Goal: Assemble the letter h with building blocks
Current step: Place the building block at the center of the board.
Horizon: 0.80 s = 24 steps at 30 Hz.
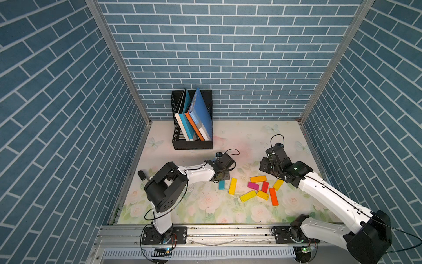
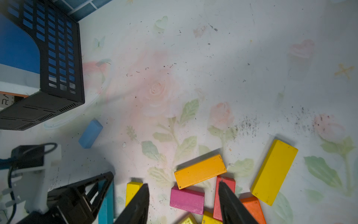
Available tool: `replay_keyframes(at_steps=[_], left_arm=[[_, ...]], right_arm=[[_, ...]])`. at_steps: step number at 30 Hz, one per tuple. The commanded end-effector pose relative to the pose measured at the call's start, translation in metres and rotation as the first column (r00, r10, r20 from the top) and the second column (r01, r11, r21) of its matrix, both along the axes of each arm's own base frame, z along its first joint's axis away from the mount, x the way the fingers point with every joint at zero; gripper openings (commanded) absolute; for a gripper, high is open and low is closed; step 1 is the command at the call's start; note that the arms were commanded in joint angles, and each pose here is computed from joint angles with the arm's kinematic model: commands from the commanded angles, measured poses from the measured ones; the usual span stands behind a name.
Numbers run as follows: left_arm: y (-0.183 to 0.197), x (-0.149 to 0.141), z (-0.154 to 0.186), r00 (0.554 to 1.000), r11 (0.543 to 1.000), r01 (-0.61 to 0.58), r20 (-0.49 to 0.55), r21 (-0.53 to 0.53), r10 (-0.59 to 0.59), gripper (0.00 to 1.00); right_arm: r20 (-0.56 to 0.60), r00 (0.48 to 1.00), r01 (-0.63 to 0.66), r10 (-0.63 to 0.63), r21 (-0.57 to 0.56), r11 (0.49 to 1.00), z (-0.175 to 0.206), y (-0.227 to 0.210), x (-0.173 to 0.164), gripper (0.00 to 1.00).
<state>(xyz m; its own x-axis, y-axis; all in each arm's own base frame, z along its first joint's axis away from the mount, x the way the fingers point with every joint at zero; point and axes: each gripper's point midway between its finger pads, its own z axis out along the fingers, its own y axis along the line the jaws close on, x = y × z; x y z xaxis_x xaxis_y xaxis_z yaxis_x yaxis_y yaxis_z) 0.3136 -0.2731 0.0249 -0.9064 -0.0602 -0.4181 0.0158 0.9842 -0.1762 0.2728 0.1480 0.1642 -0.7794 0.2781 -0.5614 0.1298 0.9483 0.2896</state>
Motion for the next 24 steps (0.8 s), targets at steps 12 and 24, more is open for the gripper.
replay_keyframes(at_steps=[12, 24], left_arm=[[0.025, 0.033, -0.019, 1.000, 0.993, -0.005, -0.026, 0.117, 0.008, 0.14], [0.017, 0.033, 0.020, 1.000, 0.998, 0.012, 0.026, 0.059, -0.013, 0.76]], right_arm=[[-0.020, 0.999, -0.051, 0.051, -0.023, 0.998, -0.008, 0.013, 0.010, 0.59], [-0.015, 0.996, -0.094, 0.093, -0.013, 0.996, 0.001, 0.027, 0.020, 0.72]])
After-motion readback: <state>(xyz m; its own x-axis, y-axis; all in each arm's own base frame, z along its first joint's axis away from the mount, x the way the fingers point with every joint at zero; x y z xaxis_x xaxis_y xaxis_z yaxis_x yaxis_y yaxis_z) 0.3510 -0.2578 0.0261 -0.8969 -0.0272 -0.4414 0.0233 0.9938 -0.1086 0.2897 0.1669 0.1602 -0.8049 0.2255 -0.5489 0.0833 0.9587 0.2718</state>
